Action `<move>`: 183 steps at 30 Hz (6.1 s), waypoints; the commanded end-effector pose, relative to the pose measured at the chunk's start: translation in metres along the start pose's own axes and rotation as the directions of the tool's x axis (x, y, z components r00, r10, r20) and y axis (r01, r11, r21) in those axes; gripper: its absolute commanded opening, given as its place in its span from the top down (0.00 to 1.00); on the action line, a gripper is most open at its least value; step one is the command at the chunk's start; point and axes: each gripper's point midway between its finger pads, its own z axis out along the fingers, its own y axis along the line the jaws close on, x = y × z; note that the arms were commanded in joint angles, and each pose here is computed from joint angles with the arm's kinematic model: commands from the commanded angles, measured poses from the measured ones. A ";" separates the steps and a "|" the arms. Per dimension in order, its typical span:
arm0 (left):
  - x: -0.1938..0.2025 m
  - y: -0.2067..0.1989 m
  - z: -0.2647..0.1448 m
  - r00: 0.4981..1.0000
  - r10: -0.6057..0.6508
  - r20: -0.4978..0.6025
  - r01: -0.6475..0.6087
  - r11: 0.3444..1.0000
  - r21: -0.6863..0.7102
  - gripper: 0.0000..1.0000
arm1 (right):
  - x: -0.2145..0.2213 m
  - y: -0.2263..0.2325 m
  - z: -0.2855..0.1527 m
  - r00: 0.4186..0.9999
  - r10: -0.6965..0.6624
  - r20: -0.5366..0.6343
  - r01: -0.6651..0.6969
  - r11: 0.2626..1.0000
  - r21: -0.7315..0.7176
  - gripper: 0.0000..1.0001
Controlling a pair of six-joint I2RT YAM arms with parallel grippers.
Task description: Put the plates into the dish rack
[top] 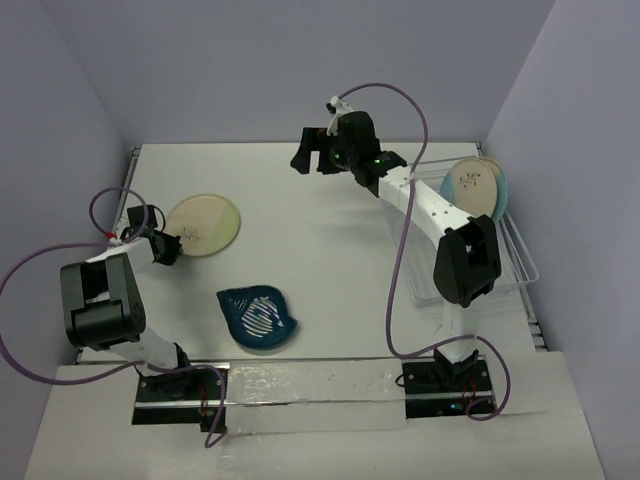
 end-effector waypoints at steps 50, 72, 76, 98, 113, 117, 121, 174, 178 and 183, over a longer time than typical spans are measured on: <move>0.159 -0.050 -0.016 0.782 0.590 -0.200 -0.537 0.801 0.264 1.00 | 0.181 -0.006 0.097 0.836 0.281 -0.471 -0.262 0.959 0.106 0.05; 0.170 -0.061 -0.016 0.773 0.599 -0.209 -0.522 0.787 0.328 1.00 | 0.101 0.095 0.030 0.932 0.140 -0.334 -0.273 0.877 -0.395 0.46; 0.171 -0.064 -0.017 0.771 0.603 -0.205 -0.521 0.783 0.341 1.00 | 0.117 0.097 0.031 0.931 0.117 -0.347 -0.262 0.875 -0.407 0.46; 0.142 -0.107 -0.056 0.810 0.583 -0.063 -0.509 0.752 0.419 0.72 | 0.080 0.064 0.032 0.993 0.024 -0.115 -0.039 0.990 -0.135 0.99; 0.061 -0.125 -0.146 0.880 0.410 0.241 -0.475 0.779 0.410 0.01 | -0.139 -0.002 -0.153 0.886 -0.344 0.310 0.288 0.934 0.213 1.00; 0.050 -0.122 -0.151 0.880 0.395 0.263 -0.470 0.800 0.373 0.01 | -0.162 -0.044 -0.206 0.868 -0.385 0.313 0.284 0.903 0.321 1.00; 0.048 -0.119 -0.154 0.879 0.392 0.270 -0.471 0.801 0.370 0.01 | -0.158 -0.098 -0.246 0.859 -0.477 0.188 0.331 0.796 0.507 1.00; 0.041 -0.109 -0.142 0.858 0.450 0.246 -0.503 0.832 0.232 0.01 | -0.067 -0.315 -0.236 0.890 -0.395 -0.228 0.443 0.630 0.638 1.00; 0.042 -0.111 -0.139 0.858 0.455 0.239 -0.506 0.830 0.235 0.01 | -0.063 -0.319 -0.232 0.886 -0.395 -0.242 0.453 0.632 0.629 1.00; 0.045 -0.110 -0.135 0.856 0.464 0.227 -0.510 0.830 0.227 0.01 | -0.056 -0.321 -0.228 0.887 -0.388 -0.250 0.455 0.643 0.616 1.00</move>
